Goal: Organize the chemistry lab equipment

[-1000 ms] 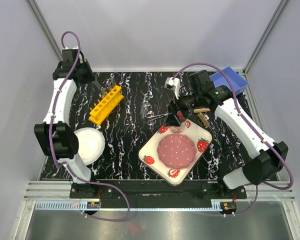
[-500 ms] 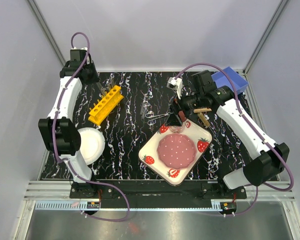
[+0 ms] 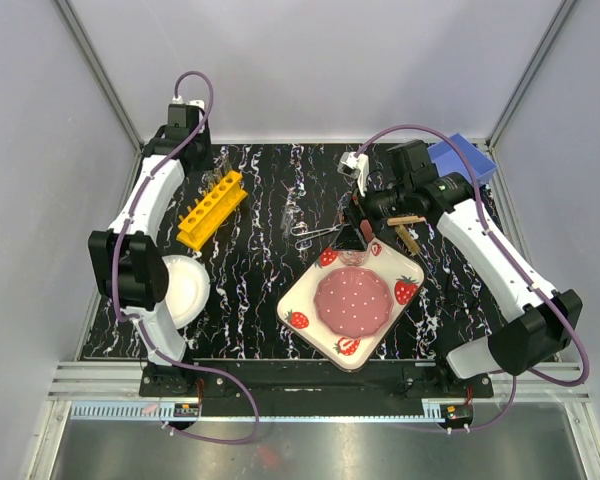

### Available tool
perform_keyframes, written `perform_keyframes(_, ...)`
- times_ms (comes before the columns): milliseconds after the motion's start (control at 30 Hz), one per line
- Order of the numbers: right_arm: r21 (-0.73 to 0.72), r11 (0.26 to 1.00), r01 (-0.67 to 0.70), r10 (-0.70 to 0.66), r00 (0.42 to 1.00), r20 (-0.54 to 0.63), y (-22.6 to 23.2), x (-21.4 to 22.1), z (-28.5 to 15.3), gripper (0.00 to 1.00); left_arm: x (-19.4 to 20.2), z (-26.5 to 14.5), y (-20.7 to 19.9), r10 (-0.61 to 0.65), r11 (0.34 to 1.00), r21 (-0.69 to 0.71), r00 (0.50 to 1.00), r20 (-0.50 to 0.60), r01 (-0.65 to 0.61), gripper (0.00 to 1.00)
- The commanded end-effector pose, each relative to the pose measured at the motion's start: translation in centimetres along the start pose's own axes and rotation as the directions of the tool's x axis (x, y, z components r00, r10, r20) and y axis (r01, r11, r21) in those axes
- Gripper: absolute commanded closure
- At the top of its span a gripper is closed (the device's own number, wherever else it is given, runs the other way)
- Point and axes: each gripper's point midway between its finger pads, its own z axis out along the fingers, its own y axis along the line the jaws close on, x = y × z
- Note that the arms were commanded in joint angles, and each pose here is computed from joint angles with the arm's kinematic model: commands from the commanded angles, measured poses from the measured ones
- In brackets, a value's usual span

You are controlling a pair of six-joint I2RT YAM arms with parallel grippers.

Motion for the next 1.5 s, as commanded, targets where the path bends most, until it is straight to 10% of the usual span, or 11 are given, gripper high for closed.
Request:
perform_keyframes(0, -0.003, 0.999, 0.034, -0.034, 0.998, 0.055, 0.7, -1.3, -1.0, 0.00, -0.8, 1.0, 0.5, 0.035, 0.998, -0.046, 0.997, 0.062, -0.033, 0.87)
perform_keyframes(967, -0.008, 1.000, 0.025, -0.024, 0.998, 0.059, 0.7, -1.2, -1.1, 0.00, 1.6, 2.5, 0.8, -0.008, 0.998, -0.054, 0.999, 0.048, 0.011, 0.82)
perform_keyframes(1467, -0.004, 1.000, 0.017, -0.017, 0.998, 0.053, 0.4, -0.9, -1.0, 0.00, 0.4, -1.4, 1.9, -0.100, 0.993, -0.050, 0.987, 0.126, 0.107, 0.39)
